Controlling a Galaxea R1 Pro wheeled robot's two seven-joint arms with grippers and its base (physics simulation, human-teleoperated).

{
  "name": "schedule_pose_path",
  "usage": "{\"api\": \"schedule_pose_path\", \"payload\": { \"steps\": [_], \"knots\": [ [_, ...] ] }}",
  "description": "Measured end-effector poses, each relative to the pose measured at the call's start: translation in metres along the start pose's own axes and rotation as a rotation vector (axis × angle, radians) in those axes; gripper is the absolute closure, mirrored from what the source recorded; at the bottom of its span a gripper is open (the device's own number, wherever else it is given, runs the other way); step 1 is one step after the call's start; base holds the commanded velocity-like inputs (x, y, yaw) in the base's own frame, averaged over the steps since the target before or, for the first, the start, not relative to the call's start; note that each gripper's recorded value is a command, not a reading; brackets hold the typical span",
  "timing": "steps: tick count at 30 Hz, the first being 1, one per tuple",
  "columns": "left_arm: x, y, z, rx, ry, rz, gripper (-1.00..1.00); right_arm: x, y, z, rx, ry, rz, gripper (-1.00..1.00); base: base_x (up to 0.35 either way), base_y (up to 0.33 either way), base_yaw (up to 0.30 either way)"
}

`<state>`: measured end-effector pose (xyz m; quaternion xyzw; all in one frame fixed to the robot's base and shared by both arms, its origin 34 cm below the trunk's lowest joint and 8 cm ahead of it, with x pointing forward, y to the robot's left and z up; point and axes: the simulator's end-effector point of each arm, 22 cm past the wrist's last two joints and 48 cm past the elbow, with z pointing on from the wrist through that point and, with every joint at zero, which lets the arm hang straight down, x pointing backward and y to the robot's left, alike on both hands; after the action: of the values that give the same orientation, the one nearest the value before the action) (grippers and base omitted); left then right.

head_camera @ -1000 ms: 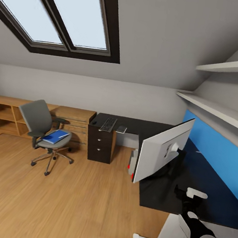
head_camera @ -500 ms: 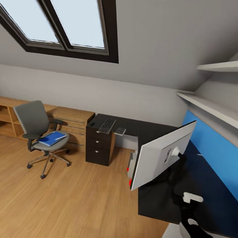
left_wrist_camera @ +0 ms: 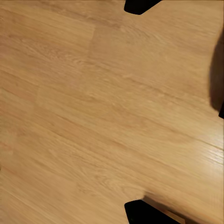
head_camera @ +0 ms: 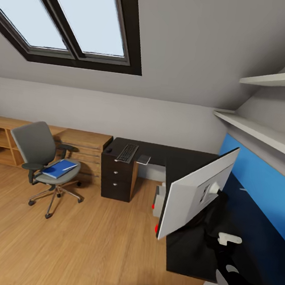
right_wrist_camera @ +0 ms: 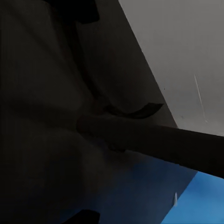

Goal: In the bedroom, organize the workspace by keeping the computer under the desk, ensuring the monitor is on the desk, placing the keyboard on the desk next to the monitor, placing the mouse on the desk next to the keyboard, moving the folder from the swivel chair onto the desk next to the mouse, stacking the notebook on top of the folder with the pen on top of the notebook, and positioning the swivel chair next to the desk.

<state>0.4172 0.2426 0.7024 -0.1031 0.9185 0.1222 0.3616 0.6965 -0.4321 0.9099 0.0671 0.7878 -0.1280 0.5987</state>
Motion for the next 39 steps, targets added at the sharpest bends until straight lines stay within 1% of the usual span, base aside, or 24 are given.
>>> {"api": "schedule_pose_path", "payload": {
  "steps": [4, 9, 13, 21, 28, 34, 39],
  "knots": [
    [0.0, 0.0, 0.0, 0.0, 0.0, 0.0, -1.0, 0.0, -0.001, 0.0, 0.002, 0.001, 0.002, -1.0, 0.067, 0.0, 0.0],
    [0.0, 0.0, 0.0, 0.001, 0.0, 0.001, -1.0, 0.0, -0.002, 0.0, 0.006, 0.0, 0.005, -1.0, 0.196, -0.025, 0.0],
    [0.007, 0.004, 0.0, -0.006, 0.013, 0.014, -1.0, -0.001, -0.007, 0.001, 0.014, 0.0, 0.005, -1.0, 0.061, -0.018, 0.0],
    [0.009, 0.004, 0.0, -0.006, 0.015, 0.017, -1.0, -0.002, -0.02, 0.002, 0.027, -0.001, -0.003, -1.0, 0.128, -0.016, 0.0],
    [0.009, 0.005, 0.0, -0.007, 0.015, 0.017, -1.0, -0.002, -0.02, 0.002, 0.028, -0.001, -0.004, -1.0, 0.047, -0.01, 0.0],
    [0.009, 0.005, 0.0, -0.007, 0.015, 0.017, -1.0, -0.002, -0.02, 0.002, 0.028, -0.002, -0.003, -1.0, 0.191, -0.001, 0.0],
    [0.009, 0.004, 0.0, -0.006, 0.015, 0.017, -1.0, -0.002, -0.02, 0.002, 0.028, -0.002, -0.003, -1.0, 0.084, 0.0, 0.0]
  ]
}}
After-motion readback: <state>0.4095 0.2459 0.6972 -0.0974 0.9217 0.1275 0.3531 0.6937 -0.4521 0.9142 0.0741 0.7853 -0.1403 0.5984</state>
